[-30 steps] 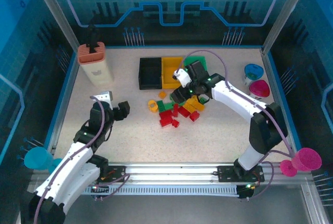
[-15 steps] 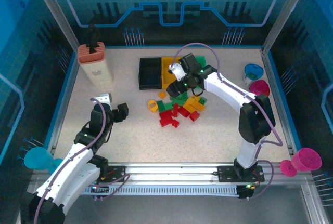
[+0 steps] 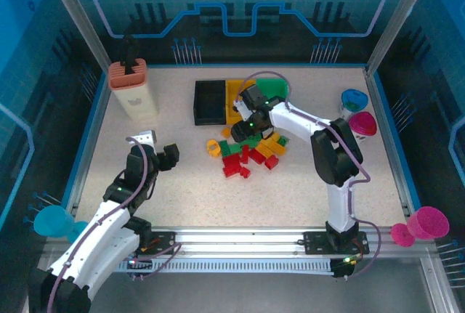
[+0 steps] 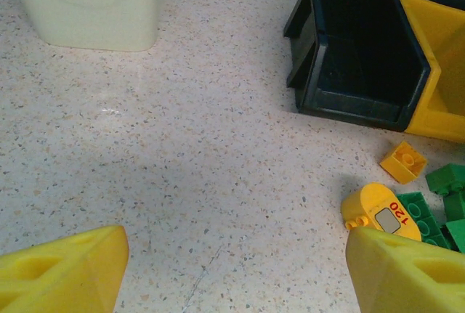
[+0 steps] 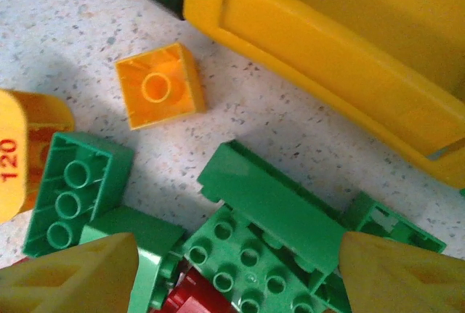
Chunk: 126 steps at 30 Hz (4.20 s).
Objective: Sort the legos into containers by color
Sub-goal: Pick up the lego from the center of the table, then place the lego in the container, then pick up the lego from the center of the table.
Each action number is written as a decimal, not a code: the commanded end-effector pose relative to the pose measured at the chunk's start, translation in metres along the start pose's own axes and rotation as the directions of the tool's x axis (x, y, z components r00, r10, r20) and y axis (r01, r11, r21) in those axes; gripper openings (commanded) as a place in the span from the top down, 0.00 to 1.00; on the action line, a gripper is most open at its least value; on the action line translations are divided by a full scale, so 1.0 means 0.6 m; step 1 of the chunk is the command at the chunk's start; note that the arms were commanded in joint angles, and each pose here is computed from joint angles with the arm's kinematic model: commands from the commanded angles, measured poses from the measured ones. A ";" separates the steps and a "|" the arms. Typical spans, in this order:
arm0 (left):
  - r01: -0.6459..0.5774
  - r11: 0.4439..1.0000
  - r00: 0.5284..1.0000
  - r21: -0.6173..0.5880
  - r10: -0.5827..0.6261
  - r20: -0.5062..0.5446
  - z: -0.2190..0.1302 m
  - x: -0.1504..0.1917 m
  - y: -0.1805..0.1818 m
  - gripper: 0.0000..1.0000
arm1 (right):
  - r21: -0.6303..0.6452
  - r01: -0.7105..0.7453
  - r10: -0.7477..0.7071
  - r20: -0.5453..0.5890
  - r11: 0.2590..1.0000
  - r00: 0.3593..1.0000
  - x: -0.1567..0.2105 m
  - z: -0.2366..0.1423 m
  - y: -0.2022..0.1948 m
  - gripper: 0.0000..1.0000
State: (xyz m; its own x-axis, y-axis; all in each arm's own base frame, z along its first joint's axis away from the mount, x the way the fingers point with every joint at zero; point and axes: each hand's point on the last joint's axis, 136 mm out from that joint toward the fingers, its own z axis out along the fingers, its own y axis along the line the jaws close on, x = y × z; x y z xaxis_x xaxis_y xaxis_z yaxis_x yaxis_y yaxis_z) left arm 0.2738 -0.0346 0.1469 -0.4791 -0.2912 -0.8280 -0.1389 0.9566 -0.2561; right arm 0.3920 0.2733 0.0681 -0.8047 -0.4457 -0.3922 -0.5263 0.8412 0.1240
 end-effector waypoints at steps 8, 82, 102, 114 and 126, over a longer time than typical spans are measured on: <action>-0.026 1.000 1.000 -0.013 0.026 0.003 -0.001 0.006 0.005 0.21 | 0.060 -0.083 0.082 0.009 0.995 0.997 -0.007 0.018 -0.004 0.26; -0.066 0.966 0.974 0.249 0.117 -0.194 -0.027 0.065 -0.181 0.22 | 0.183 -0.289 0.201 0.388 0.940 0.900 -0.179 -0.160 -0.225 0.30; 0.012 0.961 0.823 0.277 0.147 -0.548 0.075 0.173 -0.305 0.31 | 0.103 -0.273 0.195 0.469 0.956 0.862 -0.035 -0.228 -0.152 0.33; 0.017 0.986 0.790 0.166 0.089 -0.607 0.142 0.191 -0.269 0.45 | 0.092 -0.298 0.222 0.473 0.950 0.853 0.002 -0.226 -0.159 0.38; 0.037 0.988 0.788 0.153 0.065 -0.612 0.185 0.180 -0.264 0.46 | 0.088 -0.307 0.229 0.481 0.948 0.846 0.004 -0.232 -0.160 0.39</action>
State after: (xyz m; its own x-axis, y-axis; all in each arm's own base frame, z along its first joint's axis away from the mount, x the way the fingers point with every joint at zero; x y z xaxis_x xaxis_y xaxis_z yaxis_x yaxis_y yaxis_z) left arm 0.3274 -0.2138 0.0349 -0.9205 -0.1664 -0.3536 -0.0425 0.9420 -0.3329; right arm 0.4029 0.1523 0.1715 -0.6885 -0.0673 -0.7221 -0.2365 0.9621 0.1359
